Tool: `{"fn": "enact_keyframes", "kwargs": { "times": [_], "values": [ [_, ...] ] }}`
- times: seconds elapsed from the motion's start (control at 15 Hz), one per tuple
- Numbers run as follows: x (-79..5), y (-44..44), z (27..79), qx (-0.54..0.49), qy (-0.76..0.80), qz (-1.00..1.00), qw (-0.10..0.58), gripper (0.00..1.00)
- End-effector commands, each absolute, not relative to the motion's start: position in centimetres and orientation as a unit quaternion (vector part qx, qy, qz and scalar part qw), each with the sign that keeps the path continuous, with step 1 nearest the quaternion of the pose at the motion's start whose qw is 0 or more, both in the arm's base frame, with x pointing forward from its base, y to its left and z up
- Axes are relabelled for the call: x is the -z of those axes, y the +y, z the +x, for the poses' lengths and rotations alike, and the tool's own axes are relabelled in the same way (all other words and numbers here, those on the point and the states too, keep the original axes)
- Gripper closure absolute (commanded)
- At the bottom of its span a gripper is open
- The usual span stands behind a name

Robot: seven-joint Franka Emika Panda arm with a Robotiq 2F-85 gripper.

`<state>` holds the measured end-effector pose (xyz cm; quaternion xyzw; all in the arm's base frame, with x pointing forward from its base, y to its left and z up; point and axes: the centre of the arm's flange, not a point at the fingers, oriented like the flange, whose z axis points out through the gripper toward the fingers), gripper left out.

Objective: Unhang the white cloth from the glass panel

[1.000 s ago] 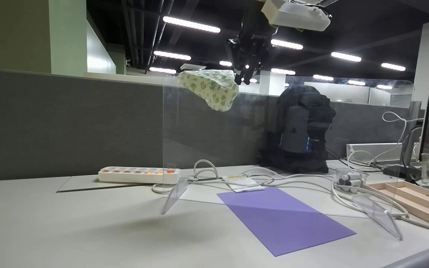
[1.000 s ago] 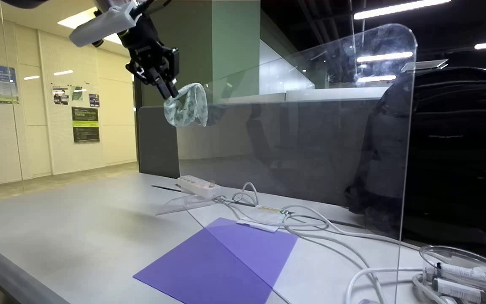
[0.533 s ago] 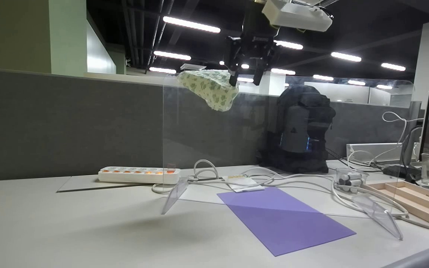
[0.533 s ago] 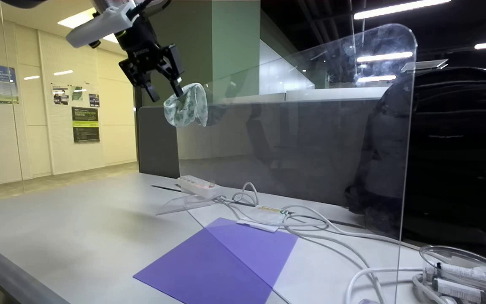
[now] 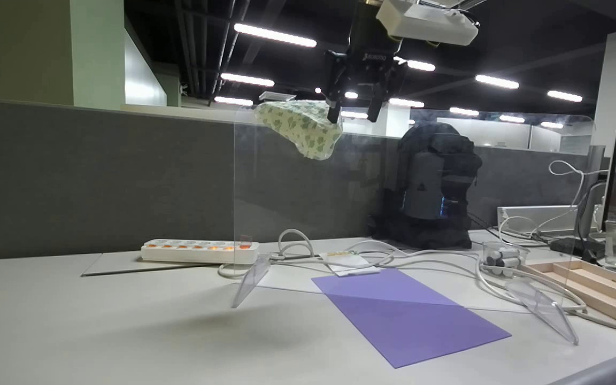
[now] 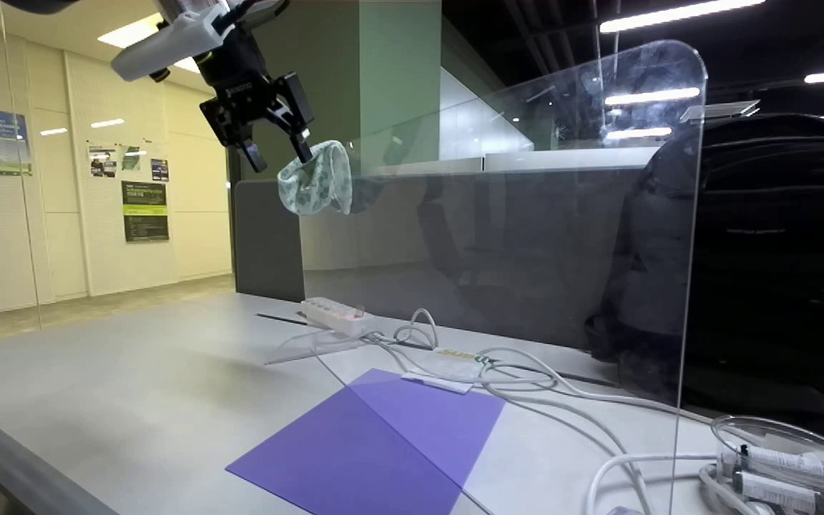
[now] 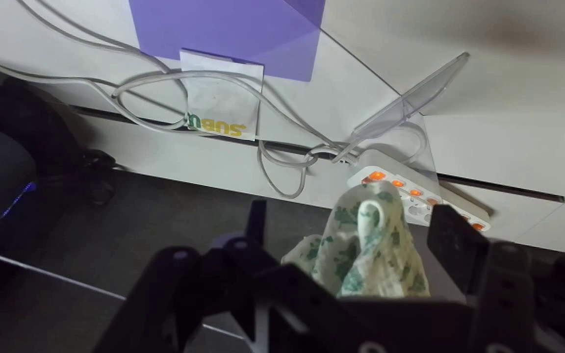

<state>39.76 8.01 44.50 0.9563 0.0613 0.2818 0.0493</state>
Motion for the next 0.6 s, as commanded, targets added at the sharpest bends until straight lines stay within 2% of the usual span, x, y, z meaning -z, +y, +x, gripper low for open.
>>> {"fn": "enact_keyframes", "kwargs": {
  "times": [0.0,0.07,0.2,0.53],
  "values": [
    [-44.5,8.0,39.8,-0.282,0.061,0.956,0.049,0.15],
    [-44.5,8.0,39.8,-0.282,0.061,0.956,0.049,0.04],
    [-44.0,7.9,40.5,-0.292,0.041,0.954,0.058,0.0],
    [-43.4,7.8,41.5,-0.319,0.027,0.946,0.055,0.0]
  ]
}}
